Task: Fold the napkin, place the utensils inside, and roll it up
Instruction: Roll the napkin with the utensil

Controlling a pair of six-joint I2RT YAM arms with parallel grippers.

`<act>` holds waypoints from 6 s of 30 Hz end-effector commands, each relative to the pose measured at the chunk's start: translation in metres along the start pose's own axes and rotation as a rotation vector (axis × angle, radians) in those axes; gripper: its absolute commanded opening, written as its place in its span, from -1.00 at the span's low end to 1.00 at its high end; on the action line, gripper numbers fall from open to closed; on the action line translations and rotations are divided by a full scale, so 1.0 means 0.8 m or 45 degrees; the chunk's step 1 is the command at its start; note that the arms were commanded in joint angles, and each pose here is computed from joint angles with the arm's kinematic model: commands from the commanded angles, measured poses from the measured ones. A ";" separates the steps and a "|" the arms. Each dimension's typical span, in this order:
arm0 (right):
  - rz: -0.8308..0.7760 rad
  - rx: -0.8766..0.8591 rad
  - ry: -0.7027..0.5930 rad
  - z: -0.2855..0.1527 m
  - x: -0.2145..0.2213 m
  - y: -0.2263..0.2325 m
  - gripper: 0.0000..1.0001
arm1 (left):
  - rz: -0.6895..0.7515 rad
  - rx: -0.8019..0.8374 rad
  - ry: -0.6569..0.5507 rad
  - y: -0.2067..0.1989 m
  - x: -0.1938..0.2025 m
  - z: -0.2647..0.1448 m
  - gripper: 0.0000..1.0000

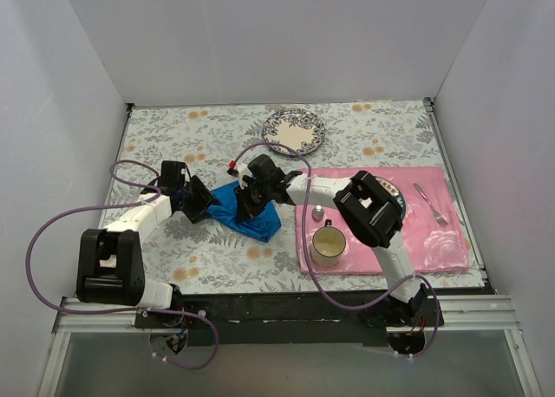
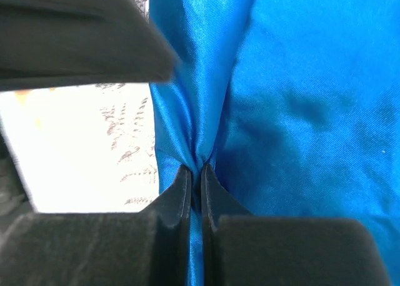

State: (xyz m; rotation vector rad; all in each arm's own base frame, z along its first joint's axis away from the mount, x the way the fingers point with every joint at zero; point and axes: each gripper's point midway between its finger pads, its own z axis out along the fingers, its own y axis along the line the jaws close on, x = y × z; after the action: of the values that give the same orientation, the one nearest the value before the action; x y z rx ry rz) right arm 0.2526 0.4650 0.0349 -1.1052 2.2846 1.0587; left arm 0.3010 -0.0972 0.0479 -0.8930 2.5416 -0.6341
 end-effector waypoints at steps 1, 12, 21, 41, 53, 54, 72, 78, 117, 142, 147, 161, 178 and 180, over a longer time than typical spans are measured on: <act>0.357 -0.262 0.122 0.003 0.036 0.010 -0.97 | 0.023 -0.084 -0.084 0.008 -0.007 -0.043 0.14; 0.697 -0.582 0.055 -0.008 0.001 0.021 -0.97 | -0.307 -0.136 0.099 0.013 0.037 -0.011 0.43; 0.726 -0.626 0.031 -0.011 -0.004 0.023 -0.97 | -0.396 -0.302 0.100 0.015 0.035 0.039 0.29; 0.140 -0.156 0.162 -0.035 -0.012 -0.008 -0.04 | -0.240 -0.570 0.054 0.041 0.052 0.031 -1.00; -0.376 0.143 -0.030 -0.040 -0.007 0.028 0.53 | -0.319 -0.621 0.190 0.029 0.069 0.025 -1.00; -0.419 0.150 -0.032 -0.033 -0.003 0.038 0.53 | -0.327 -0.619 0.196 0.028 0.069 0.025 -1.00; -0.539 0.603 0.051 0.007 0.040 -0.015 -0.49 | -0.319 -0.617 0.270 0.032 0.084 0.019 -1.00; -0.402 0.449 0.072 0.011 0.040 -0.011 -0.97 | -0.203 -0.580 0.216 0.033 0.073 0.012 -1.00; 0.552 -0.488 0.168 -0.001 0.060 0.007 -0.97 | -0.076 0.075 -0.057 -0.046 0.030 0.014 -0.44; -0.156 0.070 0.161 -0.042 0.009 -0.004 0.22 | -0.066 -0.083 0.138 0.036 0.086 0.066 -0.60; -0.372 0.250 0.067 -0.050 -0.009 0.000 0.40 | -0.075 -0.076 0.158 0.039 0.089 0.066 -0.62; -0.587 0.578 0.095 -0.002 0.016 0.001 0.39 | -0.172 -0.095 0.216 0.046 0.097 0.058 -0.67; -0.356 0.342 0.027 0.009 0.055 -0.001 -0.97 | -0.207 -0.035 -0.286 -0.003 -0.016 -0.052 0.07; -0.286 0.207 0.014 0.012 0.051 0.008 -0.97 | -0.198 -0.044 -0.356 -0.005 -0.026 -0.072 0.18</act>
State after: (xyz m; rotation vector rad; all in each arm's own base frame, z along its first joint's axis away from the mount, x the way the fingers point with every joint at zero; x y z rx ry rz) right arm 0.2320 0.4658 0.0317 -1.2697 2.0012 0.5675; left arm 0.2935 -0.0987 0.0750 -1.0954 2.3323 -0.6461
